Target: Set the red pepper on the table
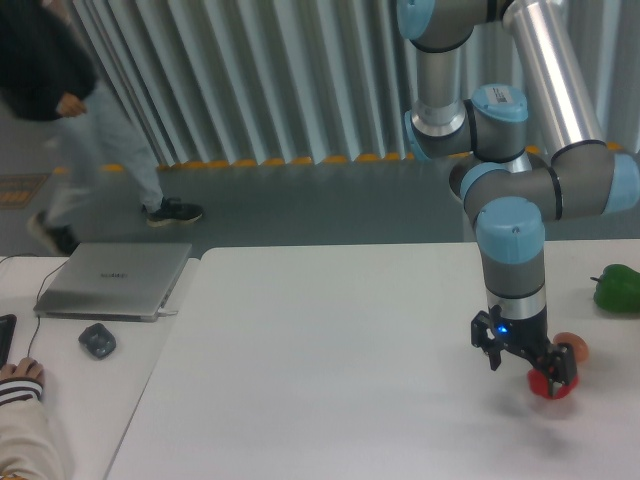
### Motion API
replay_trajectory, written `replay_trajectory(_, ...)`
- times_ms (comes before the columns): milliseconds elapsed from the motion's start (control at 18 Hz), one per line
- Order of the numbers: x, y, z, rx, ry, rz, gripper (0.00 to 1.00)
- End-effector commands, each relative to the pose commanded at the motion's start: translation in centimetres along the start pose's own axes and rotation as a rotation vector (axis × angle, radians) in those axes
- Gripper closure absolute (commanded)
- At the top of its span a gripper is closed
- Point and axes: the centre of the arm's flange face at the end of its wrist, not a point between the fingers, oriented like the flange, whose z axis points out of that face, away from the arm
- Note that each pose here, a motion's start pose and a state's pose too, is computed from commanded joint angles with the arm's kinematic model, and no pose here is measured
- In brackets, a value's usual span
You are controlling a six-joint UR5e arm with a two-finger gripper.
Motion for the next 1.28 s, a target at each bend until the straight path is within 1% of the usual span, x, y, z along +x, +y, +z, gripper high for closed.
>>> replay_trajectory(56,-0.4,0.3,-1.0,0.004,-0.013,0.022,0.00)
replay_trajectory(111,-0.9,1.2,-1.7,-0.005,-0.007,0.054,0.00)
replay_trajectory(167,-1.3,2.2,-2.1,-0.025,0.015,0.100,0.00)
replay_trajectory(222,-2.2,3.4,-2.6,-0.051,0.050,0.209,0.00)
replay_trajectory(278,-2.7,4.1,-3.1,-0.057,0.064,0.328,0.00)
replay_trajectory(389,-4.7,6.3,-5.3,-0.041,0.058,0.621,0.00)
replay_trajectory(444,-5.1,6.7,-5.6,-0.040,0.057,0.696,0.00)
replay_trajectory(556,-5.9,8.0,-5.9,-0.052,0.089,0.718,0.00)
replay_trajectory(722,-7.4,8.9,-8.4,-0.057,0.123,0.826,0.00)
replay_trajectory(778,-7.8,9.0,-8.7,-0.053,0.124,0.844,0.00)
replay_trajectory(944,-7.9,8.8,-8.3,-0.036,0.130,0.851,0.00)
replay_trajectory(1111,-7.6,8.6,-7.8,-0.001,0.142,0.837,0.00)
replay_trajectory(1278,-7.6,8.6,-7.7,-0.001,0.143,0.837,0.00)
